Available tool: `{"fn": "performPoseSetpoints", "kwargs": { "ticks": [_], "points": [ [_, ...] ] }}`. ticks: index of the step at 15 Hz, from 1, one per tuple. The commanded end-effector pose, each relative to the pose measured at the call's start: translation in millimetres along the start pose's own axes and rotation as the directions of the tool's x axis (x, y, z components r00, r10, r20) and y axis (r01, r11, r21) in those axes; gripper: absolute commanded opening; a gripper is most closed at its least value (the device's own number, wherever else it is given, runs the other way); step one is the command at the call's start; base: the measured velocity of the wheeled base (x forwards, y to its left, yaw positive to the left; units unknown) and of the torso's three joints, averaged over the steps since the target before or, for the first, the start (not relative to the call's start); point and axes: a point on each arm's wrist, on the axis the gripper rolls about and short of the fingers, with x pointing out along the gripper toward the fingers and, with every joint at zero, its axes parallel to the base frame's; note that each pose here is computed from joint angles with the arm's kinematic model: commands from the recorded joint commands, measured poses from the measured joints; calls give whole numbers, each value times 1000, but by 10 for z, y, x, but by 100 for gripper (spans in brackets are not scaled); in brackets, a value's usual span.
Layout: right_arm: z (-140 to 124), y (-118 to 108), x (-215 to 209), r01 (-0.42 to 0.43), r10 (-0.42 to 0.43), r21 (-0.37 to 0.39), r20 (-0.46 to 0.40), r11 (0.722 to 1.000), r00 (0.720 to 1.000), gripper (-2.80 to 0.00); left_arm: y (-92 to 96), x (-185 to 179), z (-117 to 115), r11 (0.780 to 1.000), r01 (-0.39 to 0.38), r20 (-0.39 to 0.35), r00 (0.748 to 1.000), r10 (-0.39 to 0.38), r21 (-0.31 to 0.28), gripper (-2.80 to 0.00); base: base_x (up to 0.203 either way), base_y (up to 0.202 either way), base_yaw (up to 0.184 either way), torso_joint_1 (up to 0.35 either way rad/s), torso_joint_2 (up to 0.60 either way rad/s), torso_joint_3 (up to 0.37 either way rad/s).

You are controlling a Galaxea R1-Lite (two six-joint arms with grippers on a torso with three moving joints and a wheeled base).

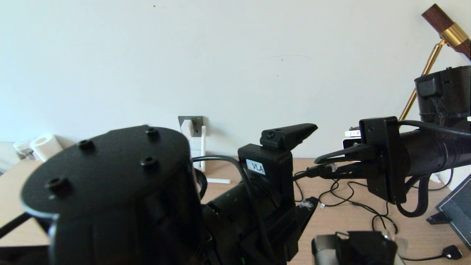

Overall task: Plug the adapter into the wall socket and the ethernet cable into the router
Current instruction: Align cable and router interface

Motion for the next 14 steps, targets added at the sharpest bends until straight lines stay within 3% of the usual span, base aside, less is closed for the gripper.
{"fn": "performPoseSetpoints", "kwargs": {
  "ticks": [1, 12, 13, 14],
  "points": [
    [-7, -4, -2, 0, 0, 10, -7, 1000, 1000, -280, -54, -4, -14, 1000, 14, -5, 1000, -14, 7, 0, 0, 0, 0, 0, 0, 0],
    [-53, -38, -19, 1, -1, 9, -7, 1000, 1000, -280, -92, 30, -8, 1000, 25, 8, 1000, -25, 0, 0, 0, 0, 0, 0, 0, 0],
    [-52, -41, -18, 1, -1, 8, -7, 1000, 1000, -280, -89, 36, -4, 1000, 24, 12, 1000, -24, -1, -117, 0, 0, 0, 0, 0, 0],
    [-52, -41, -18, 1, -1, 8, -7, 1000, 1000, -280, -84, 33, -4, 1000, 23, 12, 1000, -23, -3, -280, 0, 0, 0, 0, 0, 0]
  ]
}}
